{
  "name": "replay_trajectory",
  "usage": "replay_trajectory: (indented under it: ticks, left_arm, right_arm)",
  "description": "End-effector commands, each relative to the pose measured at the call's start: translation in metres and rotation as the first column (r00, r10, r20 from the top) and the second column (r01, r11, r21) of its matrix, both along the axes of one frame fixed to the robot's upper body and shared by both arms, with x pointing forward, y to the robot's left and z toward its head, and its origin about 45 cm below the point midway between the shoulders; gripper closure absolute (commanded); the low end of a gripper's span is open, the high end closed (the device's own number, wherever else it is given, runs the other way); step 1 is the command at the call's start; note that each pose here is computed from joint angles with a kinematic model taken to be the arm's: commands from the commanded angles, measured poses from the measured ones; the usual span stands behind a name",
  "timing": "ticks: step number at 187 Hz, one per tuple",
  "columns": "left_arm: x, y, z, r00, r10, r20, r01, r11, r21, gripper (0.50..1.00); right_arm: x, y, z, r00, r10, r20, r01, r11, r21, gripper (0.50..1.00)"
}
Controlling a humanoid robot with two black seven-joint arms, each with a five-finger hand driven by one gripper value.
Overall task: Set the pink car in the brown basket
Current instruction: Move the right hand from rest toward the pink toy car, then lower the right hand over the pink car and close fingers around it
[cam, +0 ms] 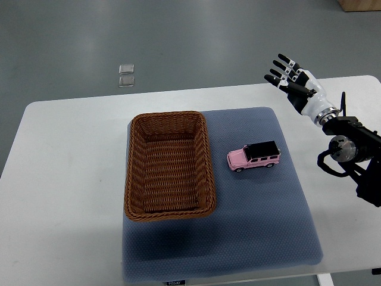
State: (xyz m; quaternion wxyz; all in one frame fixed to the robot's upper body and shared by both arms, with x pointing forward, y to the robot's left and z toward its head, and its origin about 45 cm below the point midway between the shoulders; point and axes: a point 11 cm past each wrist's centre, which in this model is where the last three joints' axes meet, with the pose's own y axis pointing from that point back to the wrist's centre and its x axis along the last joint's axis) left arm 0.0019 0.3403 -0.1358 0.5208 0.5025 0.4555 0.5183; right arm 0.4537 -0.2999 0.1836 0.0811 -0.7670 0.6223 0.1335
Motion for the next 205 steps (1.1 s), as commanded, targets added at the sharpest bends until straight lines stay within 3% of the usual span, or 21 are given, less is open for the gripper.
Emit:
replay_trajectory:
  ticks: [1,121,179,205]
  left_arm:
    - [0.0,0.001,0.0,1.0,0.002,0.0,-0.002,1.0,0.001,0.5]
    - [-0.004,0.005,0.0,1.0,0.005,-0.006,-0.005,1.0,0.015,0.5]
    - [-0.005,0.005,0.001,1.0,0.006,-0.007,-0.006,1.0,0.017,0.5]
    - [-0.005,0.005,0.001,1.0,0.004,-0.008,-0.004,1.0,0.017,0.5]
  right_arm:
    - [-0.001,0.002,-0.001,1.0,0.02,0.003,-0.02,0.999,-0.033,0.583]
    - [-0.006,0.029,0.017,0.961,0.271,0.058,-0.248,0.934,-0.258,0.585]
    - [-0.029,0.041,0.031,0.829,0.559,0.024,-0.387,0.604,-0.697,0.585]
    - [-0.041,0.037,0.041,0.773,0.635,-0.007,-0.384,0.459,-0.801,0.585]
